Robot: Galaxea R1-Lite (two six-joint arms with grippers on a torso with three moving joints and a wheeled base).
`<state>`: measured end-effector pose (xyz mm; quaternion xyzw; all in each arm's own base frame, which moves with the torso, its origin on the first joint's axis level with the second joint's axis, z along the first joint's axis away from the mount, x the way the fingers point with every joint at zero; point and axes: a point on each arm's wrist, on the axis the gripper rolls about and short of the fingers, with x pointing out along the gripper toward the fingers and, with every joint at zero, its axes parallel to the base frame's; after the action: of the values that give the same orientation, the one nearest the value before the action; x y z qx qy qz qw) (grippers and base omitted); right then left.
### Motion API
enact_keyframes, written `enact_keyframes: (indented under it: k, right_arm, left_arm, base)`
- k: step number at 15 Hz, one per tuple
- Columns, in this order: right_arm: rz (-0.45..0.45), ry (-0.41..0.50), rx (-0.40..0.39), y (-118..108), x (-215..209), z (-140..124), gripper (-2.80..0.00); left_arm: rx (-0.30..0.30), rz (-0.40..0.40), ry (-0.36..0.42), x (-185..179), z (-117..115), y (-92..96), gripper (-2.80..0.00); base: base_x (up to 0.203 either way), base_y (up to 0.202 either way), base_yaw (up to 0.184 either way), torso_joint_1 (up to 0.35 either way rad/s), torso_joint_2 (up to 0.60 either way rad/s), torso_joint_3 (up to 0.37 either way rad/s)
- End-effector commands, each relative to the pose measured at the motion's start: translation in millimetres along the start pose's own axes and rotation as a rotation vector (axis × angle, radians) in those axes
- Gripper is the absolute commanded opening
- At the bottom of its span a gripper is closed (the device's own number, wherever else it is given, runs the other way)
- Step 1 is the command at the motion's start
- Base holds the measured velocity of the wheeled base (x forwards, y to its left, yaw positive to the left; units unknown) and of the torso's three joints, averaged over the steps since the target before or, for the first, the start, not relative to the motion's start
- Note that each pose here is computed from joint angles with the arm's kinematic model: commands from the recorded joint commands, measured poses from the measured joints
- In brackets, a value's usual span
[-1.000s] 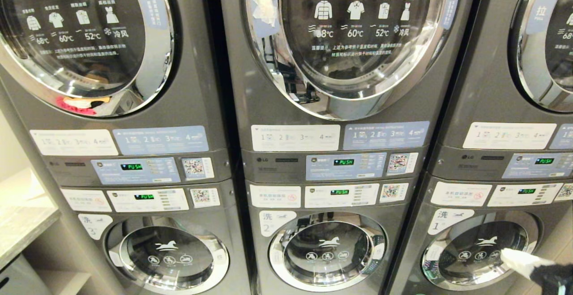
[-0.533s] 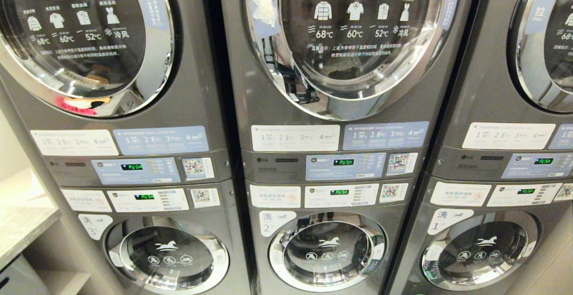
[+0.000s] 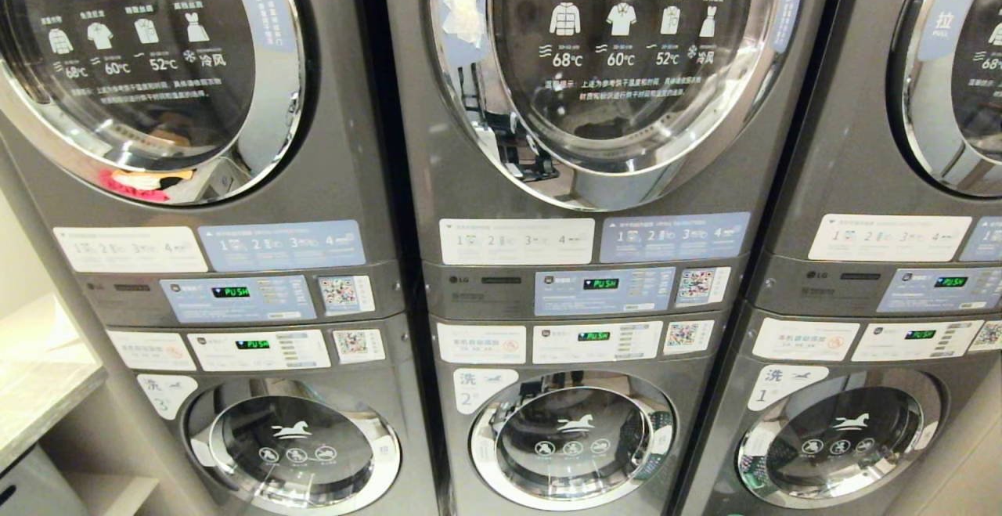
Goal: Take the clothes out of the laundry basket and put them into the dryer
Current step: Close the dryer
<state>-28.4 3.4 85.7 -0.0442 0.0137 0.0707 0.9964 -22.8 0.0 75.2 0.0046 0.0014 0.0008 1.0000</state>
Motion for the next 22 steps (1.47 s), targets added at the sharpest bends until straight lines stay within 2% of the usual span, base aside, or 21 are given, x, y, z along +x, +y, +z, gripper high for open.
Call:
enact_keyframes:
  k: [1, 3, 5, 6, 8, 9, 11, 14, 18, 22]
  right_arm:
    - [-0.048, -0.001, 0.031, -1, 0, -1, -2.80]
    - [-0.077, 0.019, 0.078, -1, -1, -2, -2.80]
    - [-0.076, 0.022, 0.075, -1, -1, -2, -2.80]
    - [-0.072, 0.023, 0.038, -1, -1, -3, -2.80]
    - [-0.070, 0.029, -0.133, -1, 3, -10, -2.80]
    - [-0.078, -0.009, -0.151, -2, 5, -9, -2.80]
    - [-0.079, -0.009, -0.106, -2, 5, -9, -2.80]
    - [-0.067, 0.040, -0.103, -1, 3, -10, -2.80]
    - [-0.077, 0.029, -0.094, -1, 3, -11, -2.80]
    - [-0.076, 0.026, -0.094, -1, 3, -10, -2.80]
  left_arm:
    - [0.002, 0.000, 0.003, 0, -1, 0.0, -2.80]
    - [-0.003, 0.000, 0.000, 0, 0, 0.0, -2.80]
    - [-0.003, 0.001, 0.000, 0, 0, 0.0, -2.80]
    - [-0.003, 0.000, 0.000, 0, 0, 0.0, -2.80]
    - [-0.003, 0.000, 0.000, 0, 0, 0.0, -2.80]
    - [-0.003, 0.000, 0.000, 0, 0, 0.0, -2.80]
    - [-0.003, 0.000, 0.000, 0, 0, 0.0, -2.80]
    - [-0.002, 0.000, 0.000, 0, 0, 0.0, -2.80]
    - [0.023, -0.002, 0.003, 0, -1, -0.1, -2.80]
    - [0.012, 0.001, 0.005, 0, -1, 0.0, -2.80]
  base:
    - [0.000, 0.000, 0.000, 0.000, 0.00, 0.000]
    - [0.000, 0.000, 0.000, 0.000, 0.00, 0.000]
    - [0.000, 0.000, 0.000, 0.000, 0.00, 0.000]
    - [0.000, 0.000, 0.000, 0.000, 0.00, 0.000]
    - [0.000, 0.000, 0.000, 0.000, 0.00, 0.000]
    - [0.000, 0.000, 0.000, 0.000, 0.00, 0.000]
    - [0.000, 0.000, 0.000, 0.000, 0.00, 0.000]
    - [0.000, 0.000, 0.000, 0.000, 0.00, 0.000]
    - [0.000, 0.000, 0.000, 0.000, 0.00, 0.000]
    - [0.033, 0.000, 0.000, -0.003, 0.00, 0.000]
